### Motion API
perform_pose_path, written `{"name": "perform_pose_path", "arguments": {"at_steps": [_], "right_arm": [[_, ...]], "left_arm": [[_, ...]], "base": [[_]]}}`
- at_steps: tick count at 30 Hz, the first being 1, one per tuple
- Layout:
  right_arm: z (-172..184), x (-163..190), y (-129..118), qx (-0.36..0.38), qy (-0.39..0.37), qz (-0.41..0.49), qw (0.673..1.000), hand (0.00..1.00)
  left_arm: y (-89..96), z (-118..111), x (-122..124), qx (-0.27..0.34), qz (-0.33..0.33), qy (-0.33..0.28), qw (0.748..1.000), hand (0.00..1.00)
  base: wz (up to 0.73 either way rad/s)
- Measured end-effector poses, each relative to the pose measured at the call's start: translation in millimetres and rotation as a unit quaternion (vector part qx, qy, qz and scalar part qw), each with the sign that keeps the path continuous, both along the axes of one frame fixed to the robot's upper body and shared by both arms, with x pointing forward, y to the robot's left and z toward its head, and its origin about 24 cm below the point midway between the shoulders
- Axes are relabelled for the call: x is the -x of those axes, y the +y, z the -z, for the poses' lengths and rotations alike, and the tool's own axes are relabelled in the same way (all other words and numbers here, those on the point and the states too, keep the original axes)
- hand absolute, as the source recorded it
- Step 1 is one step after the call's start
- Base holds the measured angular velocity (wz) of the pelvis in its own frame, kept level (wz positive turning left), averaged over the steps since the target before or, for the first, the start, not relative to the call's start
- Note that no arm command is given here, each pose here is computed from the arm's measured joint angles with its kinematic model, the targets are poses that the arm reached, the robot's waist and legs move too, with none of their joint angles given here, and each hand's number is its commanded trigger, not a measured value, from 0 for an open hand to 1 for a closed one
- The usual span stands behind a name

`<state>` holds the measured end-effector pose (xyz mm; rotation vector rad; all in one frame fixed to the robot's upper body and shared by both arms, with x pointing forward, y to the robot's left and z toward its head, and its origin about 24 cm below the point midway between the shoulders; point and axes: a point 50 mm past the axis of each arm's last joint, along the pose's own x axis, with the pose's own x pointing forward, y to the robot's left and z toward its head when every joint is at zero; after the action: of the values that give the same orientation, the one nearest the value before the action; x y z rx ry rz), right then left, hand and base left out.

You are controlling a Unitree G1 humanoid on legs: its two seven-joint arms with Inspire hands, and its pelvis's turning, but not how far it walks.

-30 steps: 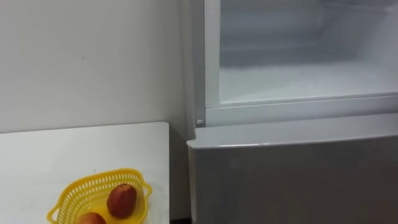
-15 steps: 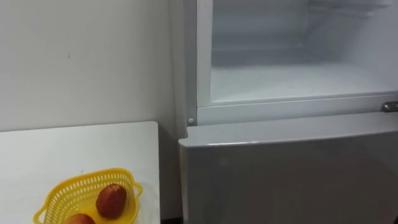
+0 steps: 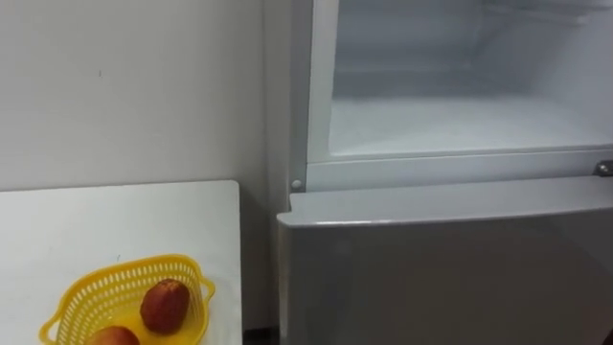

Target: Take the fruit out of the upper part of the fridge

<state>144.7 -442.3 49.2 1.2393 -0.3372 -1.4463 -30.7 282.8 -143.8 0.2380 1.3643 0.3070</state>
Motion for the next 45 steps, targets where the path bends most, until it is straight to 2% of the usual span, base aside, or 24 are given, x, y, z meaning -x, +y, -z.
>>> {"name": "perform_pose_path", "arguments": {"at_steps": [6,12,23,29,41,45], "right_arm": [[-20.0,-18.1,-13.7,0.021,-0.024,-0.014,0.999,0.0],[-27.9,-25.3,-14.7,0.023,-0.052,-0.018,0.998,0.0],[-31.0,-27.2,-14.9,0.036,-0.042,-0.019,0.998,0.0],[-51.9,-35.0,-20.3,0.065,-0.065,-0.024,0.996,0.0],[-67.2,-40.5,-16.9,0.106,-0.041,-0.044,0.993,0.0],[-69.0,-45.9,-12.7,0.149,0.032,-0.059,0.987,0.0]], "left_arm": [[2.7,-0.5,0.5,-0.002,-0.011,0.004,1.0,0.0],[2.7,-0.1,1.1,-0.001,-0.013,0.011,1.0,0.0],[2.3,0.0,1.4,0.003,-0.013,0.011,1.0,0.0],[5.8,-1.5,2.0,-0.003,-0.024,0.007,1.0,0.0],[3.7,-0.2,8.8,0.01,-0.029,0.018,0.999,0.0],[3.1,-0.1,10.0,0.017,-0.028,0.019,0.999,0.0]], "base": [[0.01],[0.02],[-0.01],[-0.01],[-0.01],[-0.02]]}}
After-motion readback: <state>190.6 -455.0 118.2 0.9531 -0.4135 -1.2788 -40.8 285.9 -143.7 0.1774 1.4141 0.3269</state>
